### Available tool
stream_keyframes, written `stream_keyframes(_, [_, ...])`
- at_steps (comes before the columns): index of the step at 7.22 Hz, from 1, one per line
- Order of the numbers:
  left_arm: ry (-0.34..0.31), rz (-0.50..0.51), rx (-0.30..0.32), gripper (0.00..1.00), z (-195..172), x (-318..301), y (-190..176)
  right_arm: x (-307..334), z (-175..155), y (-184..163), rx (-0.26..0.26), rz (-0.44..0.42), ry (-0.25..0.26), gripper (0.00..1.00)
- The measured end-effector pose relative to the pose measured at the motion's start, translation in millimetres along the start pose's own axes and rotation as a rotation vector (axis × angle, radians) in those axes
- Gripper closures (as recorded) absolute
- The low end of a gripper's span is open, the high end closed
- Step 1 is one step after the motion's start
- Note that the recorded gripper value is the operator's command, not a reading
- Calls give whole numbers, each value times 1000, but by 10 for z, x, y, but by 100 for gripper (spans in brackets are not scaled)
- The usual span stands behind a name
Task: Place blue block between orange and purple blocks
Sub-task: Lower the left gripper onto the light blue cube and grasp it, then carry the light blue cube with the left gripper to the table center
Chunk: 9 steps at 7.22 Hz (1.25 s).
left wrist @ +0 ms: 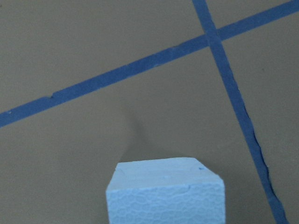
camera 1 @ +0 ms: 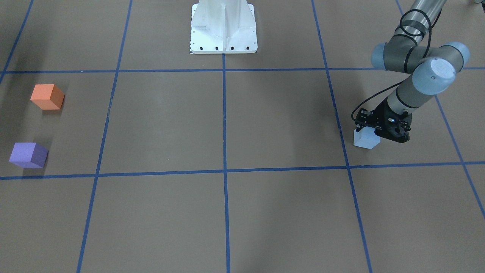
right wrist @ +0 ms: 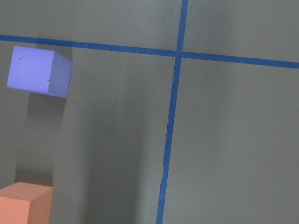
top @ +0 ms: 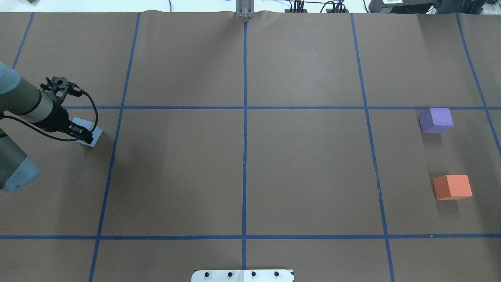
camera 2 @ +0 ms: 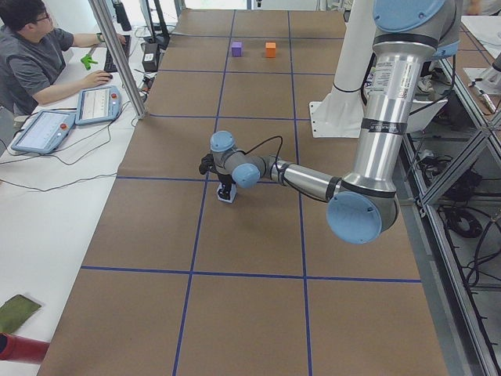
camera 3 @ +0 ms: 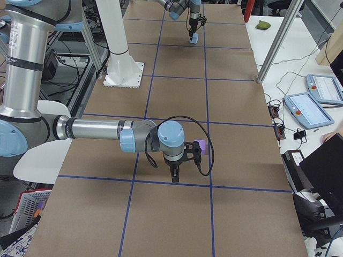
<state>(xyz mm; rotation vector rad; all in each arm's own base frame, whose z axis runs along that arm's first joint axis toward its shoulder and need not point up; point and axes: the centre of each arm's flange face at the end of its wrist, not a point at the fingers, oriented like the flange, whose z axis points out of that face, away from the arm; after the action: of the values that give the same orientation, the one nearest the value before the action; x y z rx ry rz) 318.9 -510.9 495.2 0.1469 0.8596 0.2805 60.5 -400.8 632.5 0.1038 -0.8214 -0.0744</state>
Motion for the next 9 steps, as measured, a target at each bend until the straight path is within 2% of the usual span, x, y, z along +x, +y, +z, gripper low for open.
stream_keyframes(1, [23,-62,19,74,-52,293,-185,0,0,0,0,0,0,0])
stream_keyframes(3, [65,-184,17,72,7,1418,-494,-2,0,0,0,0,-1,0])
stream_keyframes(5, [35,-275,10,67,22,2840,-749,-2,-1,-1,1,-1,-1,0])
stream_keyframes(6, [27,-301,7,56,60,3481,-835,-1,-1,0,0,-1,-1,0])
stream_keyframes(7, [16,-309,11,34,153,4004,-869,-1,0,0,0,0,-1,0])
stream_keyframes(8, [9,-303,17,0,223,4327,-861,-1,0,1,-1,0,-1,0])
stream_keyframes(9, [7,-294,20,0,259,4488,-838,-1,1,1,-1,-1,-2,0])
